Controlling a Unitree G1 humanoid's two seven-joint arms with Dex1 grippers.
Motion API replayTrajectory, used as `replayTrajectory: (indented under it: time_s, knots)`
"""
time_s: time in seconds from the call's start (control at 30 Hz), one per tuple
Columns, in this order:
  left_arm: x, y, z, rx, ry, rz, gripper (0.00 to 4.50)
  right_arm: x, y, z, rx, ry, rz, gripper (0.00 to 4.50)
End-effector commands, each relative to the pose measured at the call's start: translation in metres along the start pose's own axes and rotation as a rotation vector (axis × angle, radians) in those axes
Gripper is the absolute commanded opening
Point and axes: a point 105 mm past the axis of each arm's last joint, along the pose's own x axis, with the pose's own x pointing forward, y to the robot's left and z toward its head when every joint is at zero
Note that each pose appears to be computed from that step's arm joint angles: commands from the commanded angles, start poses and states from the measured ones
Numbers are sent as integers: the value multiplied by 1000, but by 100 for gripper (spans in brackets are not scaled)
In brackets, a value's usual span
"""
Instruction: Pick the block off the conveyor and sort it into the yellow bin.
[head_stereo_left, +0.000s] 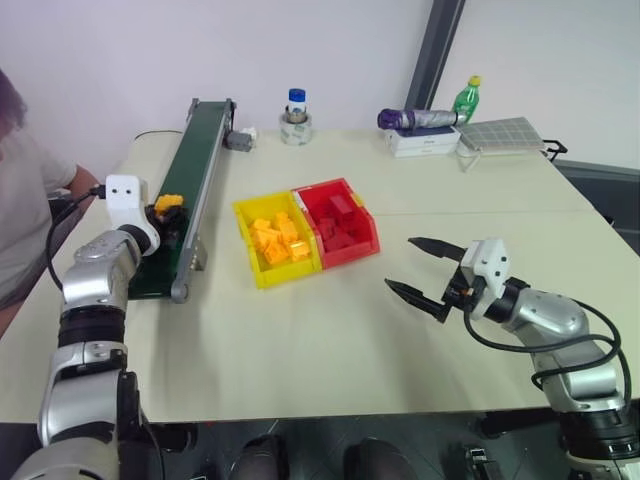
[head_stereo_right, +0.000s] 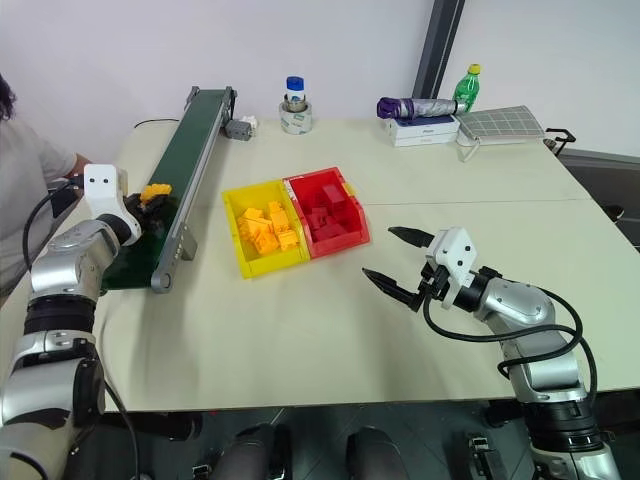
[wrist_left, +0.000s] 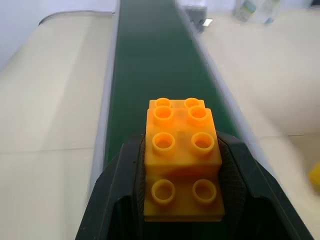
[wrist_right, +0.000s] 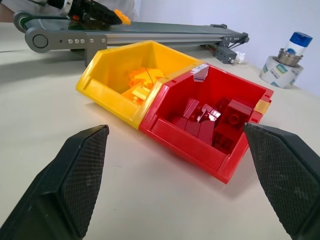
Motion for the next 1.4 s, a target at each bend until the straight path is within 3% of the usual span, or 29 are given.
replayTrajectory:
  time_s: [0.03, 0.2, 0.4, 0.6, 0.8, 1.0, 1.07, 1.4]
  knots:
    - [-12, -47, 58, 38, -242, -251, 134, -2, -3, 16, -49, -40, -9, 450]
    - [-19, -120, 42, 58, -170, -537, 134, 0, -5, 18, -52, -46, -11, 450]
    - [-6, -135, 23, 16, -112, -476, 134, 1, -6, 22, -62, -50, -14, 450]
    - [-3, -123, 30, 40, -169, -404, 440, -4, -7, 23, -65, -40, -27, 450]
    - [-12, -111, 50, -56, -223, -413, 447, -4, -6, 22, -60, -40, -27, 450]
    - [-61, -102, 65, 57, -276, -592, 447, -8, -8, 22, -66, -28, -23, 450]
    - [-70, -101, 62, 95, -252, -609, 447, -10, -8, 23, -68, -25, -21, 450]
    - [-108, -23, 17, 216, -41, -458, 447, -16, -13, 20, -73, -8, -21, 450]
